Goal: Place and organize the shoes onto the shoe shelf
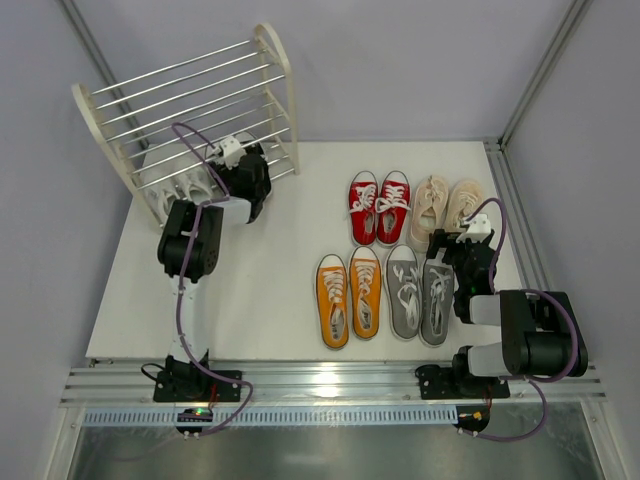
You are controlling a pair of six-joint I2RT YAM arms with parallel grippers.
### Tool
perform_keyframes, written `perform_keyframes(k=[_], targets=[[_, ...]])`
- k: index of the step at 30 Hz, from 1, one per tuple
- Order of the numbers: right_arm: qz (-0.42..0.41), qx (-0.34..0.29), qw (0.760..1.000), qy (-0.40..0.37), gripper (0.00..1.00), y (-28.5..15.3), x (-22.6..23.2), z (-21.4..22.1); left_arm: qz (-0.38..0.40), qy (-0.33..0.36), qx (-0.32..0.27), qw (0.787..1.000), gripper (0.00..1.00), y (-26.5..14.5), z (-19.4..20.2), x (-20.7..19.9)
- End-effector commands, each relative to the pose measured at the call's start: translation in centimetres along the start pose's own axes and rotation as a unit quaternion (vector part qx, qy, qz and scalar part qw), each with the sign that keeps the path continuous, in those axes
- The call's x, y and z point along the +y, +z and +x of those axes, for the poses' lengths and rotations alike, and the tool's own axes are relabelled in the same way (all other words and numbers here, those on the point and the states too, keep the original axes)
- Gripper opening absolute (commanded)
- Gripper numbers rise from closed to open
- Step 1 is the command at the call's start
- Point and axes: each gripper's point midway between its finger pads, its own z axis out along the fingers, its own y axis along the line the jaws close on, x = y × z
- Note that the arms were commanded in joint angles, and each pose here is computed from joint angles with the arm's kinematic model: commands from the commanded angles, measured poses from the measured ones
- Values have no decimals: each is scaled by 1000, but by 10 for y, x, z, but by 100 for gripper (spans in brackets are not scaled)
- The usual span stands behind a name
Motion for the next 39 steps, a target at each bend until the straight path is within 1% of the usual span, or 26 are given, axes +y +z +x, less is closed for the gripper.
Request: perform_keyframes(k=[1, 3, 4, 5, 6, 7, 8, 9, 12, 17, 22, 24, 26, 27, 28, 29, 30, 31, 32, 33, 34, 35, 36, 37, 38, 39], targets=[[-2, -58, 998, 0, 97, 5, 1, -34, 59, -100, -112, 987, 74, -17, -106, -42], [-3, -58, 998, 0, 97, 5, 1, -34, 62, -95, -112, 987, 77, -22, -105, -43], [-2, -58, 998, 0, 97, 5, 1, -33, 63, -90, -109, 988, 80, -27, -101, -43], [-3, -57, 998, 0, 97, 5, 2, -33, 64, -92, -113, 987, 83, -32, -107, -44], [-3, -58, 998, 0, 97, 5, 2, -34, 70, -92, -117, 986, 88, -38, -109, -48], [-2, -57, 998, 0, 97, 5, 1, -33, 69, -85, -116, 987, 89, -41, -107, -47], [-2, -58, 998, 0, 97, 5, 1, -33, 71, -85, -122, 986, 91, -48, -115, -49], [-3, -58, 998, 0, 97, 5, 1, -33, 75, -85, -124, 986, 95, -53, -117, -53], [-2, -58, 998, 0, 97, 5, 1, -34, 73, -75, -134, 985, 99, -62, -126, -55], [-2, -58, 998, 0, 97, 5, 1, -34, 49, -55, -118, 990, 99, -66, -130, -53], [-2, -57, 998, 0, 97, 5, 1, -33, 30, -43, -92, 994, 100, -66, -114, -46], [-3, -58, 998, 0, 97, 5, 2, -34, 41, -35, -75, 996, 100, -72, -103, -47], [-2, -58, 998, 0, 97, 5, 1, -34, 57, -27, -63, 996, 99, -85, -103, -53], [-2, -58, 998, 0, 97, 5, 1, -33, 67, -3, -36, 997, 98, -98, -85, -56], [-3, -58, 998, 0, 97, 5, 2, -33, 91, 11, -19, 996, 98, -109, -78, -64], [-2, -58, 998, 0, 97, 5, 1, -33, 108, 9, -13, 994, 98, -125, -84, -68], [-2, -58, 998, 0, 97, 5, 1, -34, 134, 28, 15, 990, 98, -148, -67, -79], [-2, -58, 998, 1, 97, 5, 1, -34, 150, 44, 43, 987, 97, -165, -47, -78], [-2, -58, 998, 0, 97, 5, 1, -34, 162, 43, 49, 985, 97, -186, -53, -81], [-2, -58, 998, 0, 97, 5, 1, -33, 184, 51, 71, 979, 97, -215, -38, -93], [-3, -58, 998, 0, 97, 5, 2, -34, 179, 78, 114, 974, 98, -235, -15, -81], [-3, -58, 998, 0, 97, 5, 1, -34, 200, 63, 132, 969, 97, -269, -10, -92], [-2, -58, 998, 0, 97, 5, 1, -34, 202, 59, 144, 967, 97, -287, -3, -90], [-2, -59, 998, 0, 97, 5, 1, -34, 198, 80, 168, 962, 97, -306, 15, -78], [-2, -59, 998, 0, 97, 5, 1, -34, 214, 70, 178, 958, 97, -339, 26, -84], [-2, -58, 998, 0, 97, 5, 1, -34, 216, 68, 182, 957, 97, -356, 26, -82]])
